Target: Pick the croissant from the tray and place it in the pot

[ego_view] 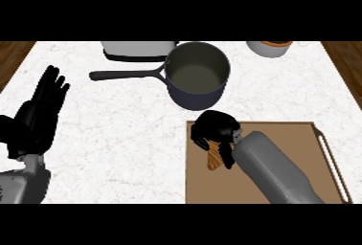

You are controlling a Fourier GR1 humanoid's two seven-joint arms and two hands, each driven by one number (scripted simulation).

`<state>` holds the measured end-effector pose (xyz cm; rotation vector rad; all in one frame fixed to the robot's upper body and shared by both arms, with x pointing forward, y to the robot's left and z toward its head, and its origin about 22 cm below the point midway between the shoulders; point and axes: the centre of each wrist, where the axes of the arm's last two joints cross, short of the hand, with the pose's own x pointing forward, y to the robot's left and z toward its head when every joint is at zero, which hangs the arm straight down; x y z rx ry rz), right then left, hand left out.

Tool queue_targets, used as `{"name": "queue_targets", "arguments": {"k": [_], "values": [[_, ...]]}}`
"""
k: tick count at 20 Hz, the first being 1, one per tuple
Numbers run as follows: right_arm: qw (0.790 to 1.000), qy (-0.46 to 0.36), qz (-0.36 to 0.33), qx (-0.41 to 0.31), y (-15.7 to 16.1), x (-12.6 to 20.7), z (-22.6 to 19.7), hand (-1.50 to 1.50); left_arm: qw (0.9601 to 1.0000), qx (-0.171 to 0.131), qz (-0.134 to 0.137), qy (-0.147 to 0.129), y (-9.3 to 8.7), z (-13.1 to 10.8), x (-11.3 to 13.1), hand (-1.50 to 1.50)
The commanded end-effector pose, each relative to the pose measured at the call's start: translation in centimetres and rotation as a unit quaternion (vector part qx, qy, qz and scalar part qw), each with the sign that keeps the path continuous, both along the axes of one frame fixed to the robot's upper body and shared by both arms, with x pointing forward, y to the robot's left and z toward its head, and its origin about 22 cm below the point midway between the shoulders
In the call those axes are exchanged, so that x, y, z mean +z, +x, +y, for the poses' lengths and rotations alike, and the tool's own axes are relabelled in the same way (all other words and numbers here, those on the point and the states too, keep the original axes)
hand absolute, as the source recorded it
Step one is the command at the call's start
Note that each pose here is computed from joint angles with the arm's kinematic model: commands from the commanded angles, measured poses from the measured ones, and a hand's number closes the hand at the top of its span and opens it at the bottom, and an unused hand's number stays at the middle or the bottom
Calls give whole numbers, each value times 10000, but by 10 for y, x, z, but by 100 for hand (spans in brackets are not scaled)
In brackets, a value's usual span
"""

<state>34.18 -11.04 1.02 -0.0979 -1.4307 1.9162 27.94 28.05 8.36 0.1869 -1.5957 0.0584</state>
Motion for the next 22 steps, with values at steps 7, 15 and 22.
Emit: {"name": "queue_targets", "arguments": {"k": [7,15,22], "values": [[9503,1447,-919,-2598,-9,51,54,150,9998,-157,83,-10,3,-8,-4,0],[8439,2766,-2109,-4085,-21,128,90,150,9994,-346,68,36,10,-17,-2,0],[7622,2999,-2595,-5115,-35,160,134,150,9993,-364,-63,13,17,-20,-1,0]]}}
